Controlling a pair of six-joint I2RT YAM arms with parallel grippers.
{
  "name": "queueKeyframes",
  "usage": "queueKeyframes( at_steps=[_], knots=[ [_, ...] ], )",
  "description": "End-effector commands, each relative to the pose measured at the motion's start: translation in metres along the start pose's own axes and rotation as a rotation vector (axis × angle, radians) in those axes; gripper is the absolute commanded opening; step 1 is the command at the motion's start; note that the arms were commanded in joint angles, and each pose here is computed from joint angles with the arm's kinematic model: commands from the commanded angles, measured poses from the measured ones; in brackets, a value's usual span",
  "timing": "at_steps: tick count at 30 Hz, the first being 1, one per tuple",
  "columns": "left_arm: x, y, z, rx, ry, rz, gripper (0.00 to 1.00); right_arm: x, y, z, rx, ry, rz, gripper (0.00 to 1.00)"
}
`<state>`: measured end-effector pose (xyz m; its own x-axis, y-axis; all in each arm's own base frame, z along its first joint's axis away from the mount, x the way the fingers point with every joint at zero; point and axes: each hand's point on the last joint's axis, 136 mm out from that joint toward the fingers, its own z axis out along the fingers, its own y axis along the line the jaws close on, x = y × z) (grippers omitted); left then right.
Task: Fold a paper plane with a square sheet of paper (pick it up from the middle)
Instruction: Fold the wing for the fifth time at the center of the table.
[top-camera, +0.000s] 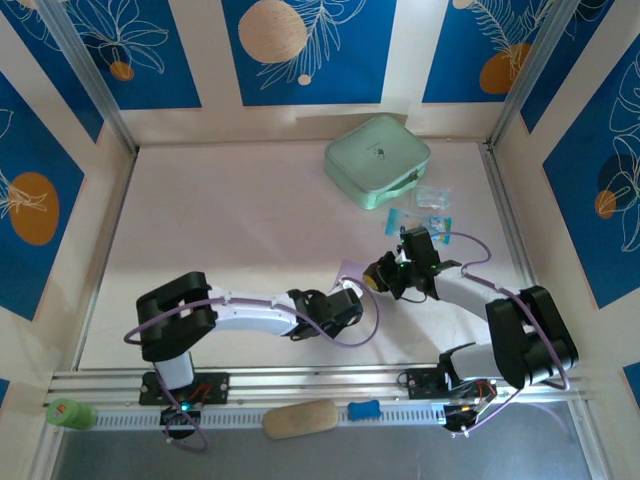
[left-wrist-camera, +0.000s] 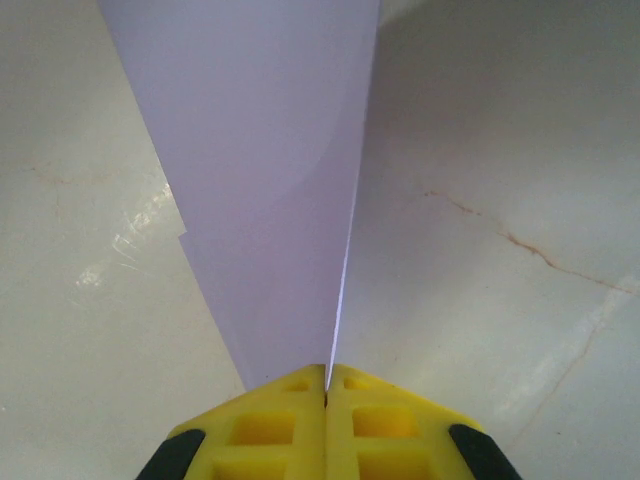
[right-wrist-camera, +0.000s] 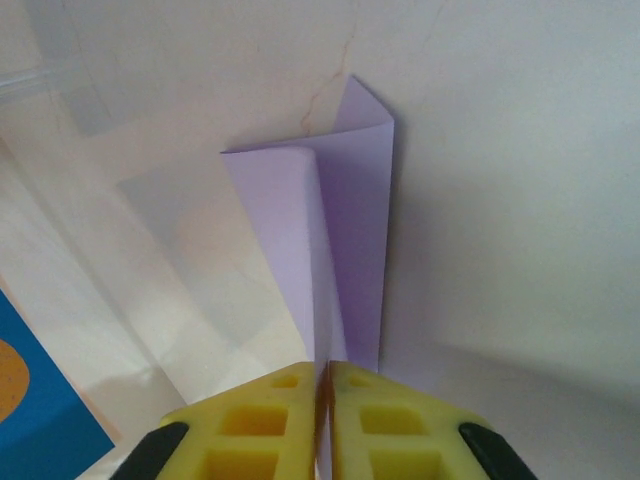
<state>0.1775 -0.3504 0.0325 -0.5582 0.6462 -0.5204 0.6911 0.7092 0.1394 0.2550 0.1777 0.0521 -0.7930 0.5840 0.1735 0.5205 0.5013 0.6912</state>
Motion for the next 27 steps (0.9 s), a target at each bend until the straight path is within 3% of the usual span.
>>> queueKeyframes(
  at_steps=[1,3,7,15,21,27],
  knots=[
    [0.000,-0.005,-0.001,0.037,0.006,-0.013,0.00,0.000,0.005,-0.013,0.012,-0.014,-0.050,0.23],
    [0.000,-0.009,0.000,0.113,0.005,-0.052,0.00,-0.003,0.006,-0.023,0.026,-0.043,-0.078,0.35],
    [-0.001,-0.015,0.000,0.252,0.001,-0.131,0.00,-0.007,0.009,-0.043,0.020,-0.098,-0.111,0.43],
    [-0.005,-0.023,0.003,0.438,0.010,-0.221,0.00,-0.003,0.012,-0.060,-0.022,-0.112,-0.135,0.45],
    [-0.011,-0.018,-0.001,0.441,-0.006,-0.235,0.00,0.005,0.013,-0.052,-0.057,-0.059,-0.145,0.45],
    [-0.011,-0.016,-0.001,0.429,-0.002,-0.224,0.00,0.009,0.006,-0.041,0.019,-0.005,-0.131,0.49]
  ],
)
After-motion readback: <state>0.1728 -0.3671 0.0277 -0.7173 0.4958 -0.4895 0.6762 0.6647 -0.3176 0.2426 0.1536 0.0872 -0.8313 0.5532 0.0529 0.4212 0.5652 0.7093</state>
